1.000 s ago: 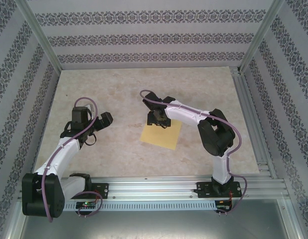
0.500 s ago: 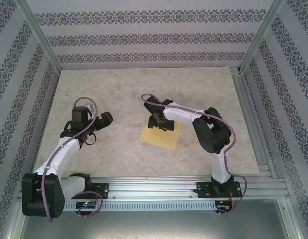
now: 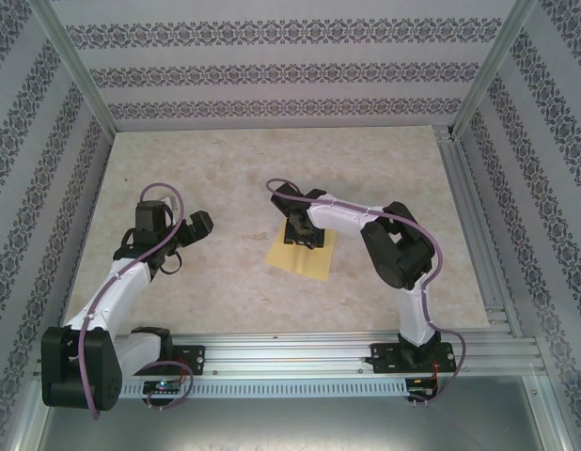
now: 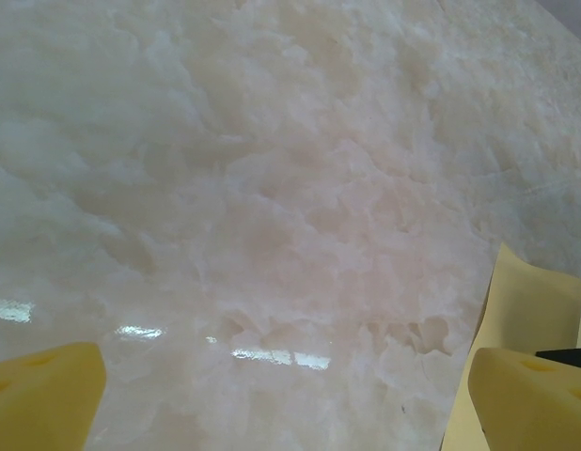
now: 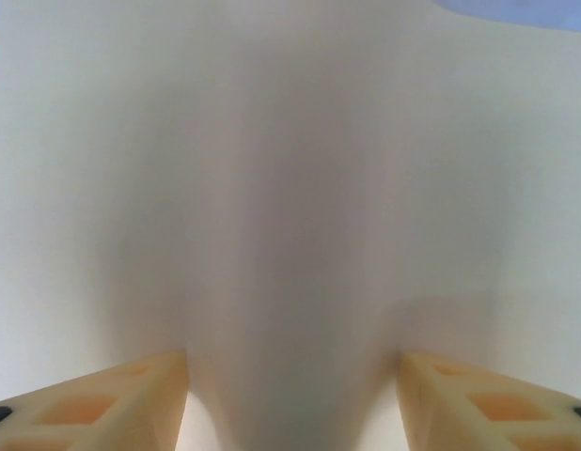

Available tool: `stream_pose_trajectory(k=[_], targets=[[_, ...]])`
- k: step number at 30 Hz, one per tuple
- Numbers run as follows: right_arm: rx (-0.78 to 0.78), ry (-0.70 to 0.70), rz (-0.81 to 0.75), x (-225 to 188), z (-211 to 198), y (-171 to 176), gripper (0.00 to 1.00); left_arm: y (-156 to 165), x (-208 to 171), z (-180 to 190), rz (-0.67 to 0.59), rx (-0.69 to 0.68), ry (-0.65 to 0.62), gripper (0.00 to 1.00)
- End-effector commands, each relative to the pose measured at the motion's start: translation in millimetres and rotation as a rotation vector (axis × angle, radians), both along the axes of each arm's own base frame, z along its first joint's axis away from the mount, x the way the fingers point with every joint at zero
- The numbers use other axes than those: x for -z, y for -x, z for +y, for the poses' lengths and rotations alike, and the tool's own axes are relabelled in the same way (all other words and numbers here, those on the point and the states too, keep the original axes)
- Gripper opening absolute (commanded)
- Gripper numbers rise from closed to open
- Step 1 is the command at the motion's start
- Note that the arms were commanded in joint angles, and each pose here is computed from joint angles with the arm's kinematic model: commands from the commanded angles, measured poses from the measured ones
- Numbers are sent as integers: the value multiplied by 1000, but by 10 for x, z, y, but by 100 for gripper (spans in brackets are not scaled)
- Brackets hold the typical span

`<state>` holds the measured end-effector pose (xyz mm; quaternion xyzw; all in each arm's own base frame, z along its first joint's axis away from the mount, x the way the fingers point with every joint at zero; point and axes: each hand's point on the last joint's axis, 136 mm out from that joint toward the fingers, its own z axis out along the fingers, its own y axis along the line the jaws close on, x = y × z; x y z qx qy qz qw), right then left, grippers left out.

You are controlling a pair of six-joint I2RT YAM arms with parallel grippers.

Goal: Fold a paper plane with a square sheet of paper (pick it up from the middle)
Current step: Fold the square sheet of paper in half at the center of the table.

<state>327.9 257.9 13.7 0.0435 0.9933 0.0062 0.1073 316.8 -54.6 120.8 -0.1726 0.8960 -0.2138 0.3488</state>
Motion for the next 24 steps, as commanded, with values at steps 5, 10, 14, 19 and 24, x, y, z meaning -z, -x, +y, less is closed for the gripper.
stream_pose_trajectory(k=[5,10,14,19,24], targets=[[-76,-101,-72,-394,159,-58,53,-34,-125,-45,-22,25,1,100],[-112,-183,-123,-706,250,-70,50,-46,-155,-52,-27,24,9,100],[-124,-245,-138,-834,293,-71,49,-55,-176,-58,-29,25,13,100],[-172,-396,-143,-990,467,-36,51,-62,-207,-82,-34,30,28,100],[-149,-570,-132,-951,392,-4,52,-85,-276,-194,-55,67,87,100]])
